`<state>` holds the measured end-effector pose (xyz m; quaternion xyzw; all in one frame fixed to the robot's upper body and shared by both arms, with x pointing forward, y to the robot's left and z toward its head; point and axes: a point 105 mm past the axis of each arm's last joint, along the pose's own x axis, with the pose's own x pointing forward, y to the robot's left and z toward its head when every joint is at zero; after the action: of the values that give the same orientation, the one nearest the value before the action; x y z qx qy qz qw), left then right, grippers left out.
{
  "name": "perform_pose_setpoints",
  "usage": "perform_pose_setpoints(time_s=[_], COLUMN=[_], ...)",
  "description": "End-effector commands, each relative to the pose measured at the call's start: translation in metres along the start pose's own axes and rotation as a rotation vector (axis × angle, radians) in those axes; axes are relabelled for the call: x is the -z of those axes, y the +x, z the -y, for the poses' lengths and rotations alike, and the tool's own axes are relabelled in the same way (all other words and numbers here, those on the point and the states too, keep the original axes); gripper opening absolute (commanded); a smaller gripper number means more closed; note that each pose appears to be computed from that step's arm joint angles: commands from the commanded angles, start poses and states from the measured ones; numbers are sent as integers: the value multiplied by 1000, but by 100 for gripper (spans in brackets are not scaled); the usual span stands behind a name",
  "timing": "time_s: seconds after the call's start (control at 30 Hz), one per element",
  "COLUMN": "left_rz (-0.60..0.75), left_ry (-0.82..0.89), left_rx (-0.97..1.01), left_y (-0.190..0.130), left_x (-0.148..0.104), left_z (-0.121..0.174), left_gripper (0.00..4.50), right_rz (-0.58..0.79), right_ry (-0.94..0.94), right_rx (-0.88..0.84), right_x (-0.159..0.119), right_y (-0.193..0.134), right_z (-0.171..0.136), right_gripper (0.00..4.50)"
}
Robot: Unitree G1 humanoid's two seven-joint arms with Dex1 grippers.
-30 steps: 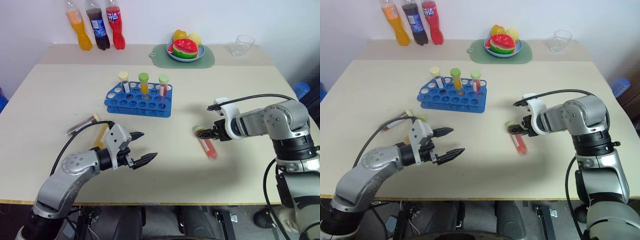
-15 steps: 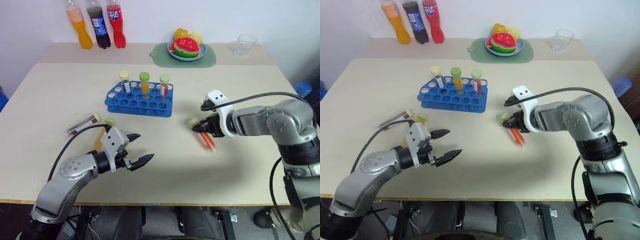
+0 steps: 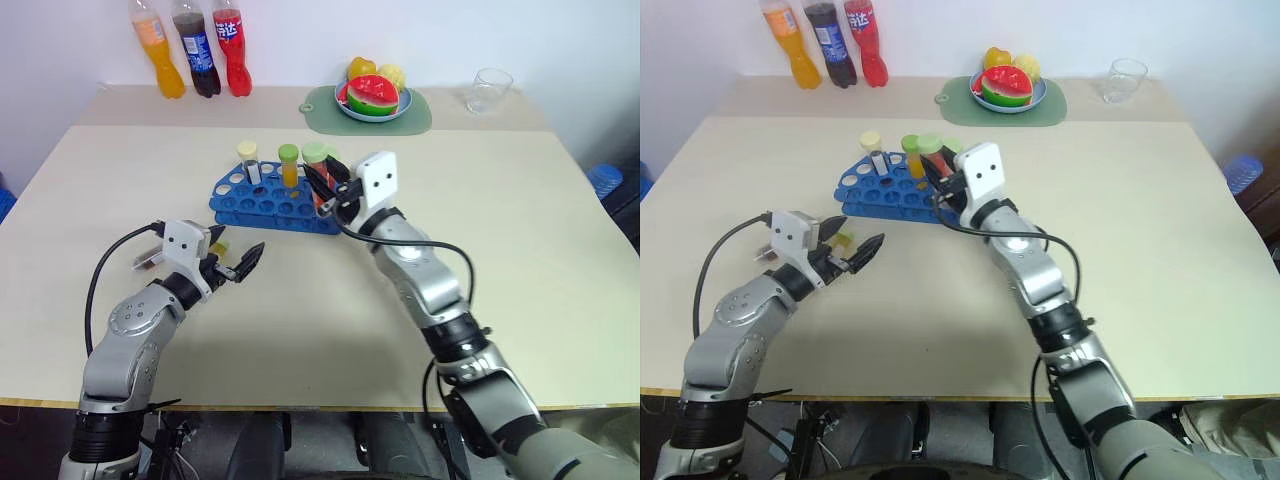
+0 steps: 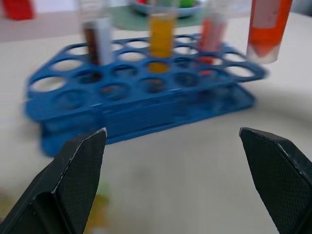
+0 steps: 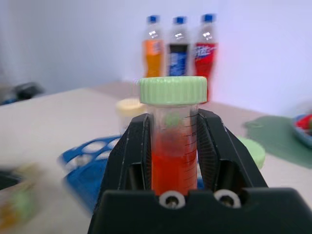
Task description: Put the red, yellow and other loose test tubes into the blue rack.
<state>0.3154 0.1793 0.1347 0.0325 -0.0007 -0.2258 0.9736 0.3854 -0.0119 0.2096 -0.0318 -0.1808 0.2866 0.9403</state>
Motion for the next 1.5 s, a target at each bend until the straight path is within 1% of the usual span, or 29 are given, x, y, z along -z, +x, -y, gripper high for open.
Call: perform_pose_setpoints(time_s=[0.03,0.23,0.4,0.57,0.77,1.13,1.3,1.37,1.43,1.5], left_rz=[53,45,44,45,44,34,29,29,35,41], left_ry=[39,35,33,32,31,29,26,24,26,29], left_rx=[-11,-20,-19,-12,-5,-4,-5,-19,-36,-48], left_y=[-6,-10,-10,-8,-6,-8,-8,-10,-11,-11], left_x=[-14,-13,-14,-14,-15,-12,-12,-13,-16,-19], left_z=[2,3,4,5,6,9,9,6,2,-1], left_gripper=[450,450,450,450,450,450,450,450,450,450], right_rz=[64,41,34,29,21,30,38,47,62,83], right_ry=[-11,-3,-8,-8,-3,-11,5,18,26,23], right_rx=[47,45,46,3,0,40,25,10,4,9], right_x=[-5,10,16,19,23,22,24,23,20,16], right_y=[5,6,4,0,-1,14,14,11,8,6], right_z=[8,5,5,-3,-5,-2,-6,-8,-8,-7], right_gripper=[82,82,82,82,82,82,82,187,274,386])
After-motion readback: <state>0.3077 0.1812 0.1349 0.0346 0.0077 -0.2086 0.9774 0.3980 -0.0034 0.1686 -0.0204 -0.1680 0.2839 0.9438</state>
